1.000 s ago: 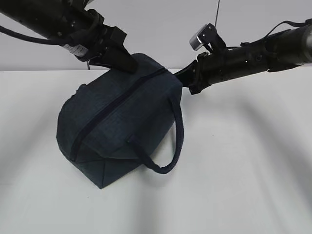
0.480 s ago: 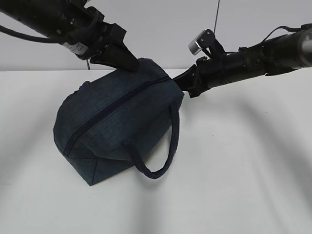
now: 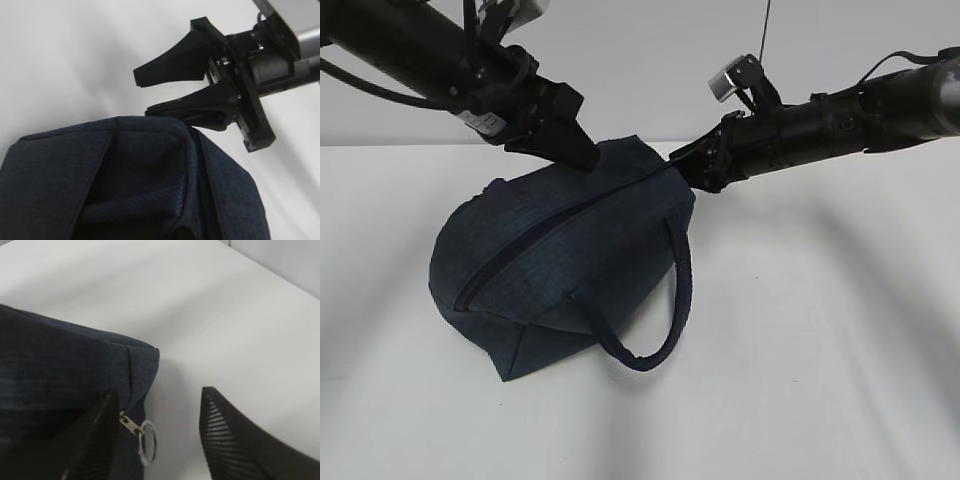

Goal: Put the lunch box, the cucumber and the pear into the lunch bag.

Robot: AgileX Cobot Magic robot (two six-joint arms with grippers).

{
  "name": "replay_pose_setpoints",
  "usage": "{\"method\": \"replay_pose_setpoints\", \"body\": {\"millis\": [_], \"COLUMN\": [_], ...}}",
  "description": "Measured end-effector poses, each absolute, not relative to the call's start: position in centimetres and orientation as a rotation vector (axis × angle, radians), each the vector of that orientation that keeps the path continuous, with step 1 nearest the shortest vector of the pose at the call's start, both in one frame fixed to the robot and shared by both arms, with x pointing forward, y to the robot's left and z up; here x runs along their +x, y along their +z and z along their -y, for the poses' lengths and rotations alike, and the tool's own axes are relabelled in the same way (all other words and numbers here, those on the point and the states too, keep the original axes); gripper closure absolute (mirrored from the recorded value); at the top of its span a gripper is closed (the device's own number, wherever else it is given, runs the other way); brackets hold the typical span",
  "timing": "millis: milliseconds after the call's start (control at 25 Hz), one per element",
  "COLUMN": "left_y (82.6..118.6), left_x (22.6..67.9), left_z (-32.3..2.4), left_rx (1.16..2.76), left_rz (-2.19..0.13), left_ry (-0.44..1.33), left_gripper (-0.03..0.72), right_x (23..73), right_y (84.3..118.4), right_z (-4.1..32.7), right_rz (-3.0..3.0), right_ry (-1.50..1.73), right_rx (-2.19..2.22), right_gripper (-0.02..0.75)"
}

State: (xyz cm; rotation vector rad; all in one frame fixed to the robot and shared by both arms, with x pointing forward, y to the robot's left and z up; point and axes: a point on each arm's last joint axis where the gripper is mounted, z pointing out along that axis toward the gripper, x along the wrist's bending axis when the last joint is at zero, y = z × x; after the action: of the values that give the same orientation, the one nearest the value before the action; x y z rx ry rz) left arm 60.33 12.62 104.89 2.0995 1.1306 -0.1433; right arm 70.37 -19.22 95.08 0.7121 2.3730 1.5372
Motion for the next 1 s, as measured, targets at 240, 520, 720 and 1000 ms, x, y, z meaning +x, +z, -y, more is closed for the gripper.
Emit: {"method": "replay_pose_setpoints", "body": {"millis": [240,520,720,1000], "left_y": [104.7,104.8,104.9,107.5], "left_x": [61.4,62.3,63.1,63.1], "left_z": [-14.3,-15.8,-17.7,-21.8], "left_rx": [2.074,2.037,1.998,1.914], "left_rz": [-1.180,-1.221,-1.271,-1.325], "left_ry": [-0.068,0.003,0.051,0.159], "left_gripper": [0.412,0.218,0.211,0.211], "right_x": [70.9,70.6,70.3,69.5], "right_y": [96.6,100.3,101.7,103.6], "right_z": [20.1,20.5,20.7,22.3], "right_rz": [-2.329,-2.189,-2.139,-2.072], "right_ry": [1.409,1.484,1.521,1.533], "right_rx": [0.885,1.190,1.267,1.315], "right_gripper": [0.302,0.302,0.298,0.298]}}
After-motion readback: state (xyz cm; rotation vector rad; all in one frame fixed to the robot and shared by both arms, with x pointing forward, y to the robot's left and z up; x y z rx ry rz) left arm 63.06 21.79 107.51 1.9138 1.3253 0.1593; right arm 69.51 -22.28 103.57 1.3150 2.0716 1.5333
